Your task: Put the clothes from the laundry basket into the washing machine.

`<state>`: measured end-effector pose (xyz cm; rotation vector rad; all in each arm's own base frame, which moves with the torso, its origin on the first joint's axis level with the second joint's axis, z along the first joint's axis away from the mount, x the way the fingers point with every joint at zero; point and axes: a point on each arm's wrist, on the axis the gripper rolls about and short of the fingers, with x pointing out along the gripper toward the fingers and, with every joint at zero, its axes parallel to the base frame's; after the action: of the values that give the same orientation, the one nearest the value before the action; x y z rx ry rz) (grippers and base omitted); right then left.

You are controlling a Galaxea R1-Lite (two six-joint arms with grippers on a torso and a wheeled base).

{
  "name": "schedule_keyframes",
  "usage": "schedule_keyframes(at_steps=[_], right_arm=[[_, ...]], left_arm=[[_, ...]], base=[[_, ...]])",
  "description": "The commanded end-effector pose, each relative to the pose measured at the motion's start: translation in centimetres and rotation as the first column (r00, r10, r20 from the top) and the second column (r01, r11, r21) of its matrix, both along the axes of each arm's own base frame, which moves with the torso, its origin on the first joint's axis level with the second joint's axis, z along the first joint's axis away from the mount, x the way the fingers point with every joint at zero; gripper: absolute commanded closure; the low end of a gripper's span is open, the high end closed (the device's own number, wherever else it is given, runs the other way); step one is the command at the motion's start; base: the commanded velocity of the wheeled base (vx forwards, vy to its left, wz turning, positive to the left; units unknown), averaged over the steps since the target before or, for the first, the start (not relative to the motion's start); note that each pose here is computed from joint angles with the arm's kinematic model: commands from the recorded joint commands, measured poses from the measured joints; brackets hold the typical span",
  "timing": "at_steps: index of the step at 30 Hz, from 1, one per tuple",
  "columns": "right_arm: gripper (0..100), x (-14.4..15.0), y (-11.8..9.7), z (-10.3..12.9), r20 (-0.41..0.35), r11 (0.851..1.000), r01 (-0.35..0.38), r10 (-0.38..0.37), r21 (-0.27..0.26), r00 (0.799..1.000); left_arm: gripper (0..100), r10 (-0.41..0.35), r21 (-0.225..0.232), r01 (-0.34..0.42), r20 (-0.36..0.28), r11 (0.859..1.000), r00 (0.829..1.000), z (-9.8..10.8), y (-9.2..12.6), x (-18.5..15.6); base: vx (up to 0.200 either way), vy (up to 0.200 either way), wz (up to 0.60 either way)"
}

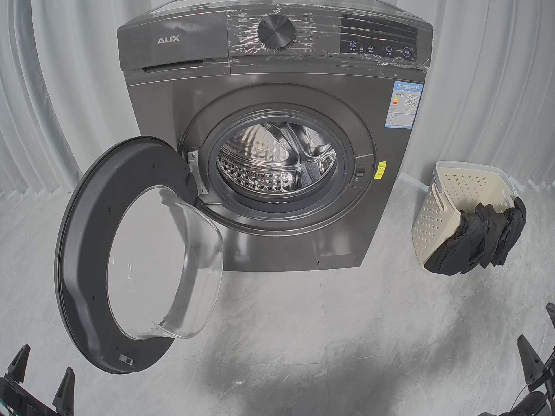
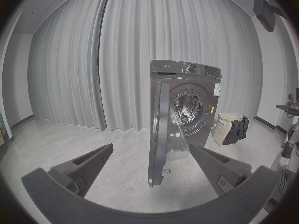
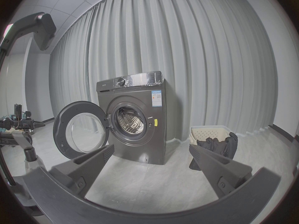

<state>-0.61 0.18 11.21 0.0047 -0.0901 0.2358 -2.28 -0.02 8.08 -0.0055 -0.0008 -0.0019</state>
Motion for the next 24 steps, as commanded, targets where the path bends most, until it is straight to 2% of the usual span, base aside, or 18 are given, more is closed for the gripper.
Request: schedule_keyframes(at_steps=[1,2,4,5,6,7,10,12,13,14,17,24], right_arm=[[0,-1.3,-0.1,-1.0,0.08,0.999,0.042,-0.044,0.019,0.996],[0,-1.4,-0.1,-1.2,0.078,0.998,0.066,-0.067,0.015,0.995],[0,-1.4,-0.1,-1.2,0.078,0.998,0.066,-0.067,0.015,0.995],[0,-1.7,0.1,-2.2,0.05,0.992,0.123,-0.123,-0.006,0.991],[0,-1.7,0.1,-2.7,0.007,0.993,0.112,-0.112,-0.022,0.994],[0,-1.7,0.1,-3.0,-0.021,0.994,0.112,-0.112,-0.016,0.993],[0,-1.7,0.0,-3.1,-0.029,0.99,0.138,-0.138,-0.015,0.99],[0,-1.7,-0.1,-3.2,-0.042,0.978,0.209,-0.209,-0.015,0.977],[0,-1.7,-0.2,-3.5,-0.076,0.965,0.263,-0.263,-0.013,0.962],[0,-1.7,-0.3,-3.7,-0.101,0.958,0.286,-0.286,-0.011,0.953],[0,-1.7,-0.3,-3.7,-0.101,0.964,0.267,-0.267,-0.011,0.958],[0,-1.7,-0.2,-3.7,-0.096,0.964,0.264,-0.264,-0.009,0.96]], left_arm=[[0,0.0,-0.001,0.0,0.001,1.0,1.0,-0.5,0.0,0.0],[0,0.0,-0.001,0.0,0.001,1.0,1.0,-0.5,0.0,0.0],[0,0.0,-0.001,0.0,0.001,1.0,1.0,-0.5,0.0,0.0],[0,0.0,-0.001,0.0,0.001,1.0,1.0,-0.5,0.0,0.0],[0,0.0,-0.001,0.0,-0.001,1.0,1.0,-0.5,0.0,0.0],[0,0.0,-0.001,0.0,0.001,1.0,1.0,-0.5,0.0,0.0],[0,0.002,-0.002,-0.002,0.001,1.0,1.0,-0.5,0.0,0.0],[0,0.003,-0.002,-0.003,-0.001,1.0,1.0,-0.5,0.0,0.0],[0,0.003,-0.001,-0.003,-0.001,1.0,1.0,-0.5,0.0,0.0],[0,0.003,-0.002,-0.003,0.001,1.0,1.0,-0.5,0.0,0.0],[0,0.005,-0.002,-0.005,-0.001,1.0,1.0,-0.5,0.0,0.0],[0,0.005,-0.001,-0.005,-0.001,1.0,1.0,-0.5,0.0,0.0]], base=[[0.0,0.0,0.0],[0.0,0.0,0.0],[0.0,0.0,0.0],[0.0,0.0,0.0],[0.0,0.0,0.0],[0.0,0.0,0.0],[0.0,0.0,0.0],[0.0,-0.2,0.0],[0.0,-0.2,0.0],[0.0,-0.2,0.0],[0.0,-0.2,0.0],[0.0,-0.2,0.0]])
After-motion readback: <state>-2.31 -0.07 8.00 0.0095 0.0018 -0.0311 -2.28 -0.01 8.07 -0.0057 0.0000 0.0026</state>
